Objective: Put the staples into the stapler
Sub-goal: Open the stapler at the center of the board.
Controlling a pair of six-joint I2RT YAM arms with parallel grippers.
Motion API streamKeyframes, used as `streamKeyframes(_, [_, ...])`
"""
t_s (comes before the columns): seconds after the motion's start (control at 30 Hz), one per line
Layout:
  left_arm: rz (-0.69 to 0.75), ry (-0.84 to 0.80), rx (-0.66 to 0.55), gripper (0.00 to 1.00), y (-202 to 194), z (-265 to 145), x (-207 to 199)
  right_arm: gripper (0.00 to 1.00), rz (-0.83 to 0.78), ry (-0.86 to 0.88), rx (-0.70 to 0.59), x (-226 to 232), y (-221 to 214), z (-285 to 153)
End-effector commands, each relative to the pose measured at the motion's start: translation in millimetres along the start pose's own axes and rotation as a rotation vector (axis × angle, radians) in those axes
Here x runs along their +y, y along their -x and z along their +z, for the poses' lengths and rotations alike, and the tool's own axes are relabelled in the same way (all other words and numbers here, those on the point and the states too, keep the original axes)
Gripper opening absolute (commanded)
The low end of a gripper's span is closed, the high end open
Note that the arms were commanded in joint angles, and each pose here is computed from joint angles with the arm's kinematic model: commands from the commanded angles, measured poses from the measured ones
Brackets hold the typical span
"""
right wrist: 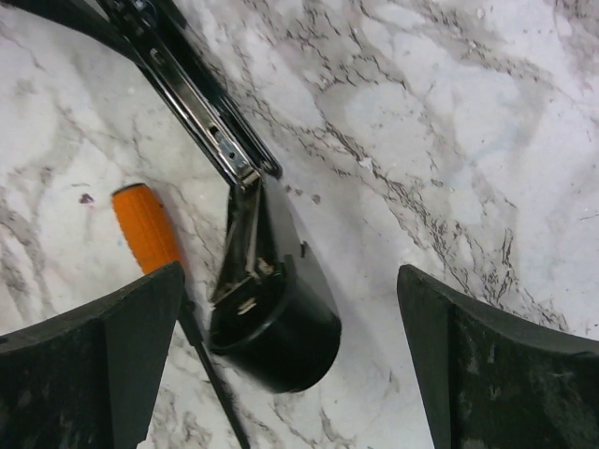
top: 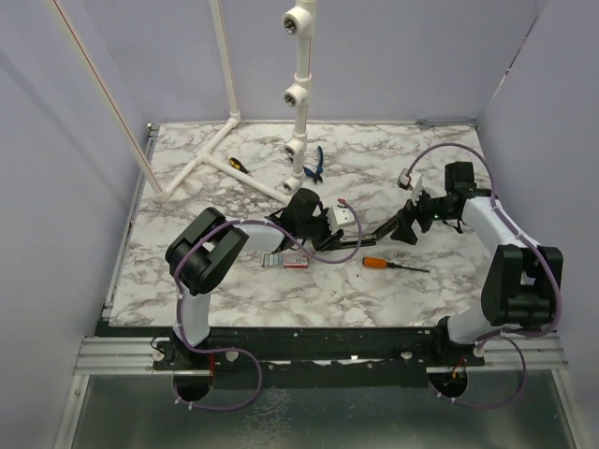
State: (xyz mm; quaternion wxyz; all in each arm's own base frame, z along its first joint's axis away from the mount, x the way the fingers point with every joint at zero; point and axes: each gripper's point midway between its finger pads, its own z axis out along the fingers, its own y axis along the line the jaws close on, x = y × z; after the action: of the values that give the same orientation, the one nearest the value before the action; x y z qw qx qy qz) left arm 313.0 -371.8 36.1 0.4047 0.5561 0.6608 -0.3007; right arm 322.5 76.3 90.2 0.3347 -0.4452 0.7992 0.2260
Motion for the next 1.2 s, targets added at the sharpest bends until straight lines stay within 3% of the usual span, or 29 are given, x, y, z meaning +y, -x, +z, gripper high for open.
streamKeyframes(0.0, [-0.029, 0.013, 0.06, 0.36, -22.0, 0.8, -4.5, 1.0, 0.074, 0.016, -0.129, 14.4, 40.6, -16.7])
streamKeyframes(0.23, [-0.03, 0.007, 0.059, 0.36, -22.7, 1.1, -6.7, 0.99, 0.227, -0.053, -0.138, -2.7, 52.7, -19.3])
streamKeyframes(0.47, [-0.025, 0.013, 0.059, 0.36, -21.5, 0.9, -5.2, 0.99, 0.295, -0.148, -0.054, -26.3, 33.2, -15.0])
streamKeyframes(0.93, [-0.006, 0.022, 0.074, 0.36, -26.6, -1.3, -6.0, 0.98, 0.44, -0.1, -0.005, -52.9, -25.3, -10.0])
streamKeyframes(1.17, [-0.004, 0.03, 0.078, 0.36, -28.0, -1.3, -4.3, 0.97, 0.435, -0.023, -0.05, -42.1, -19.4, -7.1])
